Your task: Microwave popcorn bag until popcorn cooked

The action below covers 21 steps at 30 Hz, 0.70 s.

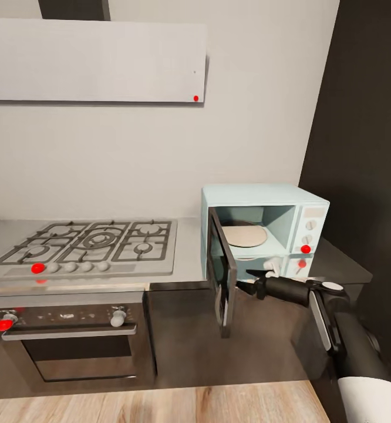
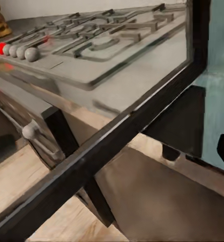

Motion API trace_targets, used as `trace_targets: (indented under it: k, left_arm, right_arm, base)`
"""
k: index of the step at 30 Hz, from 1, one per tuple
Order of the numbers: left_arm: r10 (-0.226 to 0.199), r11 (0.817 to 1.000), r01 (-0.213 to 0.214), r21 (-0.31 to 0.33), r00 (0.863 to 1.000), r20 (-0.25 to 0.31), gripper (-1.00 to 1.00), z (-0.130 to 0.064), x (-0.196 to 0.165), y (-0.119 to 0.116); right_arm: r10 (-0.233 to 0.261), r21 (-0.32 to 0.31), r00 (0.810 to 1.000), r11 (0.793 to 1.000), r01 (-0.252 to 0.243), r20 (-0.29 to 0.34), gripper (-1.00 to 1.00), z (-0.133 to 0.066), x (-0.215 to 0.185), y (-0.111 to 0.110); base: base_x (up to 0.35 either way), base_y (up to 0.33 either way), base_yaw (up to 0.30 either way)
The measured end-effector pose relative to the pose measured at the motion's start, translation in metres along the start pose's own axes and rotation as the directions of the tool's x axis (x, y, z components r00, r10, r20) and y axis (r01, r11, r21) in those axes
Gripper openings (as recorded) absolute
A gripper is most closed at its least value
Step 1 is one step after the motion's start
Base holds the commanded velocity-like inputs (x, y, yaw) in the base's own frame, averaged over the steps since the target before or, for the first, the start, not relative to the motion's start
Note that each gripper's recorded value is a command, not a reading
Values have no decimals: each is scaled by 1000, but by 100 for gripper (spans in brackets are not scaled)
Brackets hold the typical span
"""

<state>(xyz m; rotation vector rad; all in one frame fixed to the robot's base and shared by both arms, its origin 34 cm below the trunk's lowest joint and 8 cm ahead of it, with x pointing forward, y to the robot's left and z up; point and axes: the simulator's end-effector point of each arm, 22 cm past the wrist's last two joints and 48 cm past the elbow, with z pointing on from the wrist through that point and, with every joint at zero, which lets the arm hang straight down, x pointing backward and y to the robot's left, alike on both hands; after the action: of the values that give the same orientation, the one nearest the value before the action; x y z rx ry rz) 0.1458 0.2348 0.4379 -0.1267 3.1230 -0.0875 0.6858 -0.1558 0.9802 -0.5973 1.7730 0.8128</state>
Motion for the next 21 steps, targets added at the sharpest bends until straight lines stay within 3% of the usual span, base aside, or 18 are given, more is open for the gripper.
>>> trace_targets:
  k: [5,8,12,14,16,18,21]
  left_arm:
    - [1,1000,-1,0,1000,0,100,0,0,0]
    - [1,1000,-1,0,1000,0,100,0,0,0]
    - [0,1000,0,-1,1000,0,100,0,0,0]
    - [0,1000,0,-1,1000,0,100,0,0,0]
    - [0,1000,0,-2,1000,0,100,0,0,0]
    - [0,1000,0,-2,1000,0,100,0,0,0]
    - [0,1000,0,-2,1000,0,100,0,0,0]
  right_arm:
    - [46,144,996,988,-57,79,100,-41,-12,-52]
    - [50,241,996,968,-67,77,100,-63,-9,-81]
    - [62,365,998,929,-66,23,100,-94,11,-118]
    - [121,424,991,901,-88,-52,100,-105,51,-137]
    - [214,481,966,869,-119,-148,100,-116,110,-153]
    - [310,525,924,837,-155,-223,100,-134,177,-158]
    - [356,555,895,817,-159,-268,100,-157,237,-158]
  base:
    - [0,0,0]
    - [0,0,0]
    - [0,0,0]
    - [0,0,0]
    - [0,0,0]
    - [0,0,0]
    - [0,0,0]
